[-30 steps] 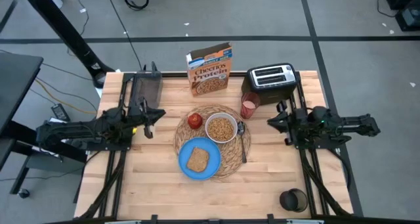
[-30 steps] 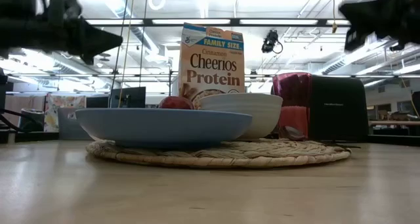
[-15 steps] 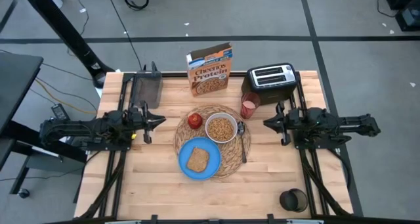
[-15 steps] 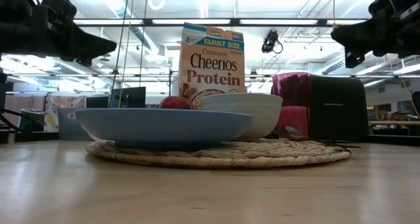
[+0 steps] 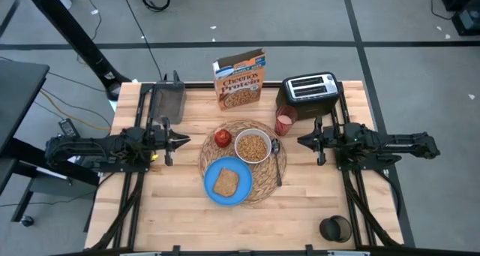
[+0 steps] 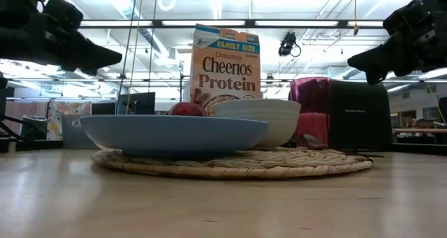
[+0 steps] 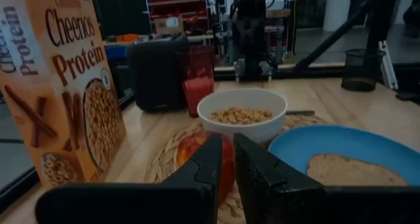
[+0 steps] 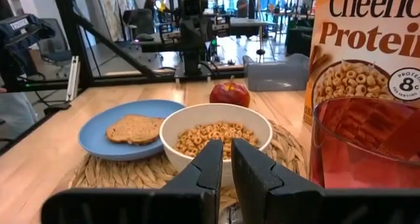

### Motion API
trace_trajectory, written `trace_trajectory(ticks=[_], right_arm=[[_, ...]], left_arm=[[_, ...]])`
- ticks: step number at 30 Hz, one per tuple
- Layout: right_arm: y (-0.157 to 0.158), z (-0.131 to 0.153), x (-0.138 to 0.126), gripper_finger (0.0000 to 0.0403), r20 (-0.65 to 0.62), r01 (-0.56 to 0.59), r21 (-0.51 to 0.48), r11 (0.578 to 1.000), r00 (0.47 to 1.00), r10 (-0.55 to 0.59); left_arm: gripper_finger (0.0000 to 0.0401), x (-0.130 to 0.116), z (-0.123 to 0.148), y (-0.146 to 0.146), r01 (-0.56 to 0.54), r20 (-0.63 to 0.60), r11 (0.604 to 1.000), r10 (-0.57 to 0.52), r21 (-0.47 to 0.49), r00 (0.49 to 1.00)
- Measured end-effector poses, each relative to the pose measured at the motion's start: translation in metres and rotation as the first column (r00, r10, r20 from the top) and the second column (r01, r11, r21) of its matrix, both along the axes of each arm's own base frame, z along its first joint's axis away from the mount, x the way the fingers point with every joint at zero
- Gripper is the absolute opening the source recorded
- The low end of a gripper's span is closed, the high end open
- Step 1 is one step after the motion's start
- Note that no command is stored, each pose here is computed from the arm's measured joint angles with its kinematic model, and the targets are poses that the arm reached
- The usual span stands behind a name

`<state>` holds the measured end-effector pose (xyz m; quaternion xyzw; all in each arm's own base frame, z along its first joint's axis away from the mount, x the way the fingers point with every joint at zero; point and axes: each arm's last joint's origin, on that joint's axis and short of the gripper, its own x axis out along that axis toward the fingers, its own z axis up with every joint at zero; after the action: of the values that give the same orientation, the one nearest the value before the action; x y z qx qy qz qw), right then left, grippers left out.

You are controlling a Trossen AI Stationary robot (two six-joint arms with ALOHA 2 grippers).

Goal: Arrange a breakfast setting
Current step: Return to Home Position

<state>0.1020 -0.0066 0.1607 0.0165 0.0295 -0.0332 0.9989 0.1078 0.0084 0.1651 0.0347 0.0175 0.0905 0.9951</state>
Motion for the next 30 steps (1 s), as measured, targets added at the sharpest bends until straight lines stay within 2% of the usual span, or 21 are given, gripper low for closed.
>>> trace_trajectory(ticks=[7, 19, 27, 30], right_arm=[[0.000, 0.000, 0.000, 0.0044, 0.001, -0.002, -0.006, 1.000, 1.000, 0.002], [0.000, 0.000, 0.000, 0.0044, 0.002, -0.002, -0.007, 1.000, 1.000, 0.002], [0.000, 0.001, 0.000, 0.0044, 0.005, -0.003, -0.008, 1.000, 1.000, 0.003], [0.000, 0.001, 0.000, 0.0044, 0.010, -0.003, -0.008, 1.000, 1.000, 0.003]], left_arm=[[0.0048, 0.000, -0.003, 0.000, -0.002, -0.027, 0.999, 0.001, -0.035, 1.000], [0.0048, 0.000, -0.004, 0.000, -0.002, -0.029, 0.999, 0.001, -0.039, 1.000], [0.0048, -0.011, 0.005, -0.001, 0.039, 0.085, 0.999, -0.038, -0.005, 0.996], [0.0048, -0.011, 0.005, -0.003, 0.090, 0.082, 0.996, -0.088, -0.019, 0.993]])
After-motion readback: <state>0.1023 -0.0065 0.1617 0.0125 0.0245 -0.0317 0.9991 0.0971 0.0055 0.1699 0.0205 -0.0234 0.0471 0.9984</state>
